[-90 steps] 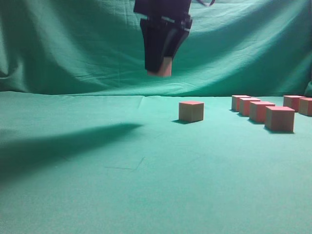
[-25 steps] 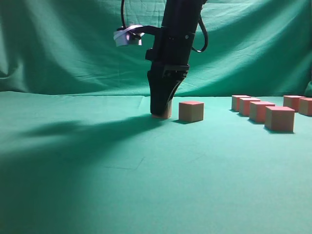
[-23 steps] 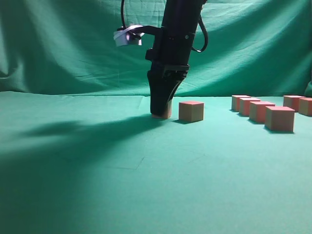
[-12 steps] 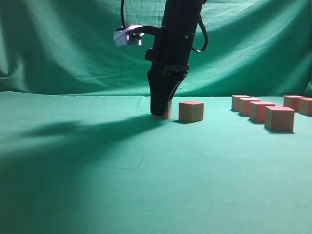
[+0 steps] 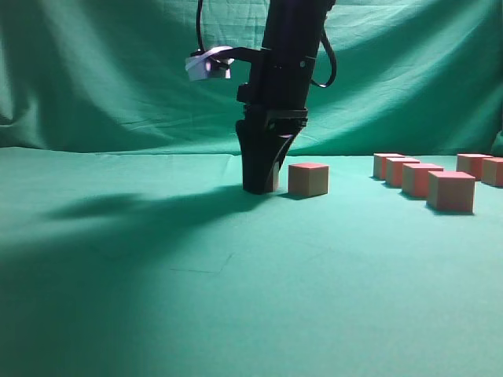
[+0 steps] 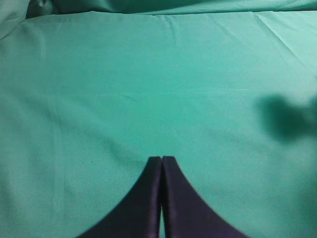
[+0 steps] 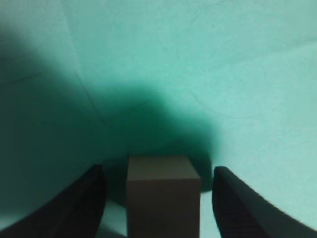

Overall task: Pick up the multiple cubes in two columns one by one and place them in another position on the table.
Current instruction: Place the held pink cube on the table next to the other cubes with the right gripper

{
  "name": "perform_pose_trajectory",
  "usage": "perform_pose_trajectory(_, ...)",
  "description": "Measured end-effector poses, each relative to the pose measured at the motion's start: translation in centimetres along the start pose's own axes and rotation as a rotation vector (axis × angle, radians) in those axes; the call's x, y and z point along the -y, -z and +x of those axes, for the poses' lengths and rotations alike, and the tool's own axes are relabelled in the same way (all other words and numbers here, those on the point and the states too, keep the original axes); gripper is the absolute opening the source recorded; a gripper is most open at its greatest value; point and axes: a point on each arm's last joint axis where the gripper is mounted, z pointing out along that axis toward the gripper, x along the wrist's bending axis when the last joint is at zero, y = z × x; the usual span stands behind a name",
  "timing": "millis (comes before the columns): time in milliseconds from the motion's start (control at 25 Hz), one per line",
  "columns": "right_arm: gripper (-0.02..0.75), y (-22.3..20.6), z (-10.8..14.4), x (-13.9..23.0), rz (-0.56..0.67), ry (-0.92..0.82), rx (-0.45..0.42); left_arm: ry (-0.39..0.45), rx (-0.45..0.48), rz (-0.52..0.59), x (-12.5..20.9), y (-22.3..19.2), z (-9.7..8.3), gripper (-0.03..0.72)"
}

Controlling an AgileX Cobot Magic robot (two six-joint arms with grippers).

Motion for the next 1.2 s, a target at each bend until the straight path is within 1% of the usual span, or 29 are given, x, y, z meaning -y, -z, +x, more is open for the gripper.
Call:
perform_pose_trajectory(40, 0.463, 0.0, 0.0, 0.0, -0.003, -0.007, 0.003, 0.000, 0.000, 0.000, 0.0, 0.0, 0.0, 0.000)
perform_pose_trajectory(80, 0.479, 0.0, -0.1, -0.1, -0.006, -0.017, 0.007, 0.000, 0.000, 0.000, 0.0, 0.0, 0.0, 0.000)
perform_pose_trajectory(200, 0.477, 0.0, -0.1, -0.1, -0.009, -0.044, 0.010, 0.000, 0.000, 0.000, 0.0, 0.0, 0.0, 0.000)
perform_pose_trajectory(240, 0.534, 0.0, -0.1, -0.1, -0.009, -0.052, 0.010, 0.000, 0.000, 0.000, 0.0, 0.0, 0.0, 0.000)
perform_pose_trajectory(440, 0.531, 0.3, -0.1, -0.1, -0.015, -0.084, 0.016, 0.000, 0.000, 0.000, 0.0, 0.0, 0.0, 0.000)
perform_pose_trajectory(520, 0.531, 1.5, -0.1, -0.3, -0.027, -0.090, 0.027, 0.000, 0.000, 0.000, 0.0, 0.0, 0.0, 0.000)
perform_pose_trajectory(640, 0.531, 4.2, -0.1, -1.0, -0.063, -0.099, 0.030, 0.000, 0.000, 0.000, 0.0, 0.0, 0.0, 0.000)
perform_pose_trajectory(800, 0.531, 8.8, 0.2, -2.0, -0.153, -0.099, 0.051, 0.000, 0.000, 0.000, 0.0, 0.0, 0.0, 0.000)
perform_pose_trajectory(840, 0.531, 10.1, 0.3, -2.2, -0.174, -0.097, 0.059, 0.000, 0.000, 0.000, 0.0, 0.0, 0.0, 0.000)
perform_pose_trajectory(880, 0.531, 12.5, 0.8, -2.2, -0.194, -0.094, 0.061, 0.000, 0.000, 0.000, 0.0, 0.0, 0.0, 0.000)
perform_pose_trajectory(960, 0.531, 15.3, 1.4, -2.1, -0.224, -0.111, 0.080, 0.000, 0.000, 0.000, 0.0, 0.0, 0.0, 0.000)
perform_pose_trajectory(1000, 0.474, 16.5, 1.7, -2.0, -0.240, -0.123, 0.092, 0.000, 0.000, 0.000, 0.0, 0.0, 0.0, 0.000)
perform_pose_trajectory(1080, 0.422, 19.4, 2.4, -1.8, -0.284, -0.173, 0.119, 0.000, 0.000, 0.000, 0.0, 0.0, 0.0, 0.000)
perform_pose_trajectory(1160, 0.420, 22.0, 3.1, -1.5, -0.331, -0.245, 0.141, 0.000, 0.000, 0.000, 0.0, 0.0, 0.0, 0.000)
perform_pose_trajectory(1200, 0.368, 23.3, 3.6, -1.3, -0.356, -0.284, 0.148, 0.000, 0.000, 0.000, 0.0, 0.0, 0.0, 0.000)
